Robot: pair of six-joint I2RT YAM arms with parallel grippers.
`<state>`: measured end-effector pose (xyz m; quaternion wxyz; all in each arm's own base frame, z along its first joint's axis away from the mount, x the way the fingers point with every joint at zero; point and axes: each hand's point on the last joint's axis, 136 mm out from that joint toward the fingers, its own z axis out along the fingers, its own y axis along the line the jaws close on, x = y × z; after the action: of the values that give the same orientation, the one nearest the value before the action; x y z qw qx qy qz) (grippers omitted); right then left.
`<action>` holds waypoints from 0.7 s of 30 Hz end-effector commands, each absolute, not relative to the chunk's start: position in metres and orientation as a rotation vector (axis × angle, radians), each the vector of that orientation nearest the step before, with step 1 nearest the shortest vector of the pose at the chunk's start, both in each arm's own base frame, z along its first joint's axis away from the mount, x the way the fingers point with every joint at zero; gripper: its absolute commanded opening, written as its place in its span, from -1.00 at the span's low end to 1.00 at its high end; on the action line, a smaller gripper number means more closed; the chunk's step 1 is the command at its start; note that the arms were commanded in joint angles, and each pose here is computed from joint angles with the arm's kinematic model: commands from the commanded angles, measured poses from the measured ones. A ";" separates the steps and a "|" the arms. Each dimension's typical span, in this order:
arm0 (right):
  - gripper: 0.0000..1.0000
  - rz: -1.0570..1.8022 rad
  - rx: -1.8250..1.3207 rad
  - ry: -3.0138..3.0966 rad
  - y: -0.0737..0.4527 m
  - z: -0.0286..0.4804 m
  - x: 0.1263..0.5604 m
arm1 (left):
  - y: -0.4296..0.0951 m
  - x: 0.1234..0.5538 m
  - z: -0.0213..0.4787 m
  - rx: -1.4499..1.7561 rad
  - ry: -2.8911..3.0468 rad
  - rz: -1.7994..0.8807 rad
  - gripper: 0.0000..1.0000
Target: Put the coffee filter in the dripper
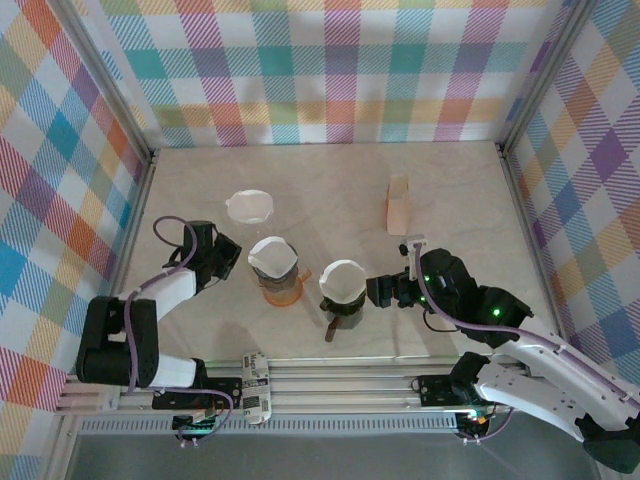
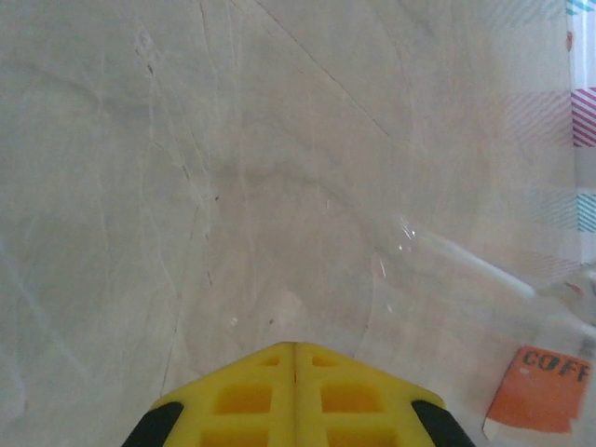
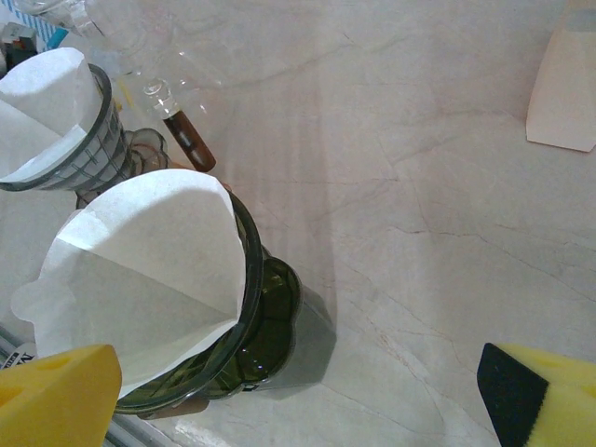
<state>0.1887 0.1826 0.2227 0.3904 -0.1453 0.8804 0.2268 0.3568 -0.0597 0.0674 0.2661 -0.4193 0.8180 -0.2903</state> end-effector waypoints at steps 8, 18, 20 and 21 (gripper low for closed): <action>0.98 0.570 -0.383 2.229 0.180 0.220 0.187 | -0.072 0.389 0.076 -1.064 2.132 -0.919 -1.00; 0.98 0.559 -0.376 2.254 0.179 0.212 0.186 | -0.103 0.404 0.069 -0.965 2.171 -0.990 -1.00; 0.98 0.557 -0.374 2.259 0.178 0.211 0.186 | -0.109 0.409 0.069 -0.944 2.171 -1.016 -1.00; 0.98 0.552 -0.371 2.264 0.177 0.210 0.185 | -0.113 0.412 0.069 -0.931 2.174 -1.028 -1.00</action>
<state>0.1869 0.1804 0.2130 0.3825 -0.1467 0.8852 0.2202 0.3989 -0.0965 0.0565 0.2694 -0.3757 0.8139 -0.3520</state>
